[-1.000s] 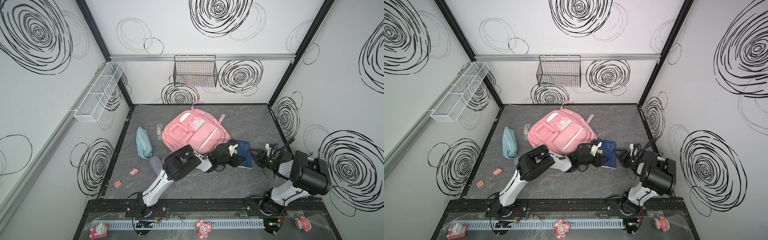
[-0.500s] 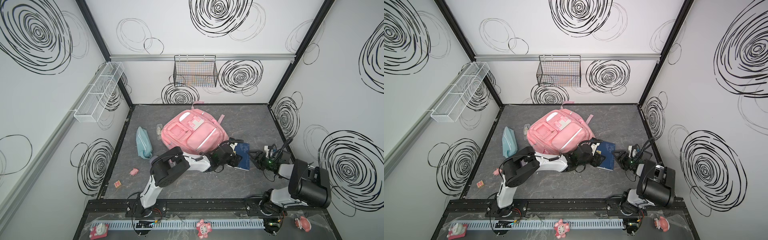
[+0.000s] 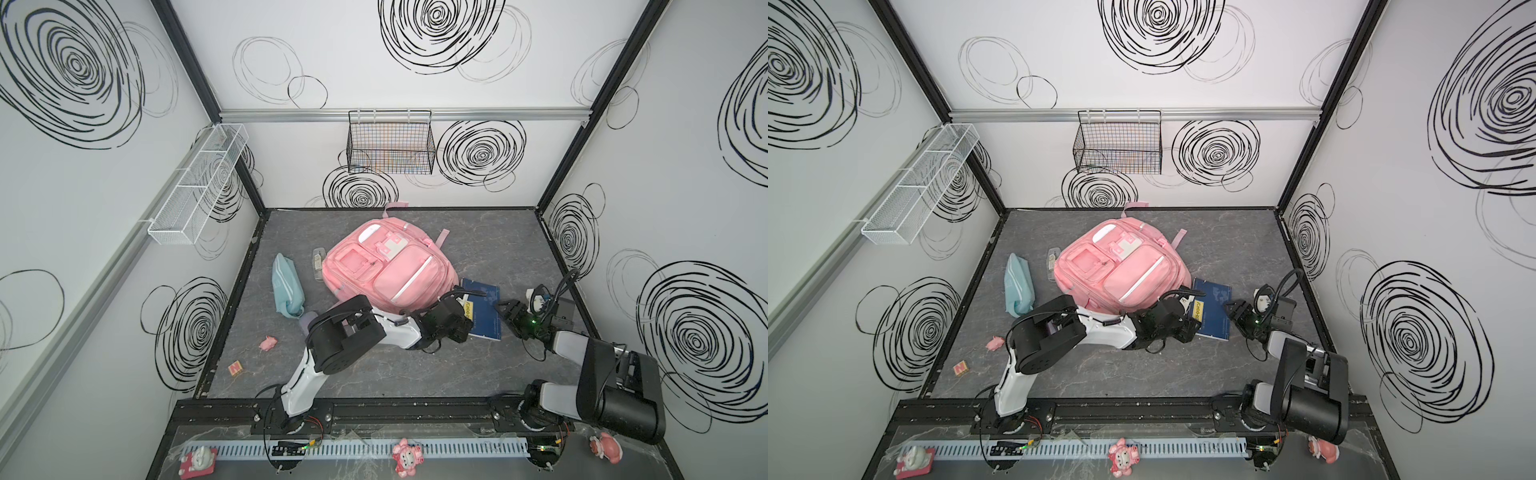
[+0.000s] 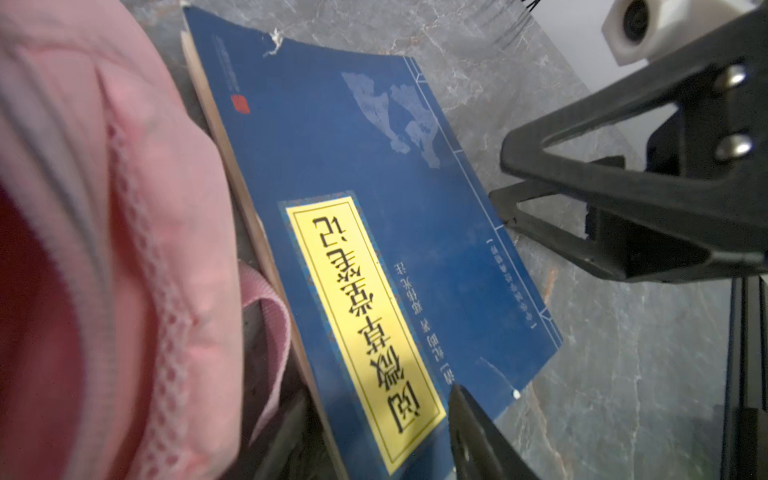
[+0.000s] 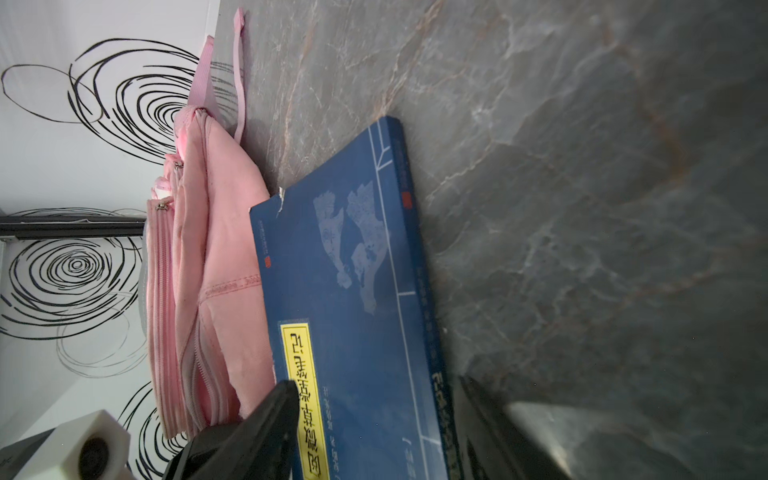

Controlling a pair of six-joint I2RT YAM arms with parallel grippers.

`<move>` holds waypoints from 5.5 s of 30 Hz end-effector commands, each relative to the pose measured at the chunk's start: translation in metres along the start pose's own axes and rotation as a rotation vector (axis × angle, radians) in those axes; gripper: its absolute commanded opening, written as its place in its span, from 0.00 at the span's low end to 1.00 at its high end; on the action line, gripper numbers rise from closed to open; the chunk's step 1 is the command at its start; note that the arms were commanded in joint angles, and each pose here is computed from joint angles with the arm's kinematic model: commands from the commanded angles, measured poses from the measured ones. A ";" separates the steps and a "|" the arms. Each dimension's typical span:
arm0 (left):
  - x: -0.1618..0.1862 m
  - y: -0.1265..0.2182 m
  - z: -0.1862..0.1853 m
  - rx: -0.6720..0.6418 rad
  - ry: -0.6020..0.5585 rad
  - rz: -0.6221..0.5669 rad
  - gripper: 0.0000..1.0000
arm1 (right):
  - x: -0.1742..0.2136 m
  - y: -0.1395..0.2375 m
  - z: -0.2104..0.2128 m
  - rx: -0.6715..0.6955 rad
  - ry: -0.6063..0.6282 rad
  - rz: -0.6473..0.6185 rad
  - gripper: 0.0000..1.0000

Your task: Pack the student bag

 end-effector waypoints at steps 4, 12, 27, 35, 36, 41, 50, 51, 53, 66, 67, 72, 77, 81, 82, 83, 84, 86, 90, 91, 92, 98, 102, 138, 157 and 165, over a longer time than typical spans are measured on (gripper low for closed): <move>0.026 -0.014 0.019 -0.004 0.054 0.092 0.56 | 0.024 -0.004 -0.008 0.019 -0.086 0.087 0.62; 0.033 -0.020 0.027 0.007 0.090 0.109 0.55 | 0.025 0.007 0.012 -0.104 -0.019 0.074 0.54; 0.036 -0.024 0.024 0.055 0.119 0.117 0.55 | 0.034 0.024 0.025 -0.193 0.004 -0.020 0.50; 0.037 -0.025 0.022 0.087 0.148 0.117 0.55 | 0.042 0.010 0.018 -0.232 -0.079 0.082 0.49; 0.037 -0.026 0.022 0.090 0.150 0.116 0.55 | 0.043 0.009 0.019 -0.251 -0.086 0.101 0.49; 0.039 -0.027 0.021 0.097 0.157 0.119 0.55 | 0.043 0.006 0.028 -0.332 -0.082 0.157 0.46; 0.042 -0.029 0.023 0.108 0.177 0.120 0.54 | 0.045 0.010 0.037 -0.370 -0.035 0.156 0.41; 0.042 -0.030 0.023 0.109 0.180 0.122 0.54 | 0.046 0.010 0.035 -0.362 -0.039 0.153 0.41; 0.043 -0.030 0.023 0.111 0.183 0.123 0.54 | 0.047 0.008 0.033 -0.346 -0.041 0.156 0.41; 0.044 -0.030 0.027 0.117 0.203 0.121 0.54 | 0.056 -0.020 0.011 -0.230 -0.101 0.310 0.35; 0.043 -0.029 0.027 0.117 0.206 0.118 0.54 | 0.055 -0.021 0.009 -0.211 -0.097 0.308 0.33; 0.038 -0.024 0.025 0.128 0.207 0.104 0.53 | 0.047 -0.019 0.010 -0.129 -0.049 0.263 0.27; 0.011 -0.010 0.014 0.162 0.189 0.040 0.54 | 0.039 -0.012 0.017 -0.085 0.009 0.212 0.12; -0.026 0.014 -0.002 0.201 0.154 -0.042 0.54 | 0.032 -0.007 0.027 -0.080 0.059 0.196 0.01; -0.037 0.022 -0.007 0.215 0.142 -0.065 0.54 | 0.030 -0.005 0.031 -0.084 0.077 0.191 0.00; -0.047 0.030 -0.012 0.229 0.128 -0.086 0.54 | 0.028 -0.003 0.034 -0.085 0.090 0.187 0.00; -0.059 0.041 -0.019 0.242 0.110 -0.108 0.54 | 0.024 0.000 0.040 -0.097 0.116 0.176 0.00; -0.083 0.065 -0.029 0.263 0.068 -0.158 0.55 | 0.017 0.006 0.054 -0.122 0.165 0.146 0.00; -0.133 0.126 -0.042 0.299 -0.039 -0.263 0.60 | 0.000 0.029 0.093 -0.226 0.290 0.037 0.00; -0.143 0.140 -0.041 0.318 -0.057 -0.279 0.61 | -0.003 0.036 0.104 -0.259 0.320 0.015 0.00; -0.154 0.156 -0.038 0.336 -0.069 -0.299 0.62 | -0.005 0.044 0.117 -0.310 0.364 -0.011 0.00; -0.205 0.246 0.001 0.356 -0.102 -0.406 0.66 | 0.012 0.097 0.204 -0.677 0.704 -0.166 0.00; -0.203 0.288 0.023 0.416 -0.164 -0.492 0.75 | 0.042 0.117 0.246 -0.852 0.875 -0.224 0.00; -0.173 0.386 0.015 0.941 -0.150 -0.965 0.00 | 0.103 0.118 0.336 -1.001 1.037 -0.207 0.91; -0.180 0.398 -0.029 0.839 -0.071 -1.457 0.00 | 0.106 0.189 0.374 -1.439 0.887 -0.417 0.70; -0.161 0.380 -0.045 0.705 -0.082 -1.526 0.00 | 0.108 0.194 0.363 -1.535 0.671 -0.399 0.53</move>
Point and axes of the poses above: each gripper's point midway between its finger pads, its own y axis back along the fingers, its own z axis along the line the jaws close on, x = y × z, the point moved 8 cm from there along y, back along the fingers, and after that the axes turned 3 degrees about -y, right-handed, at the moved point
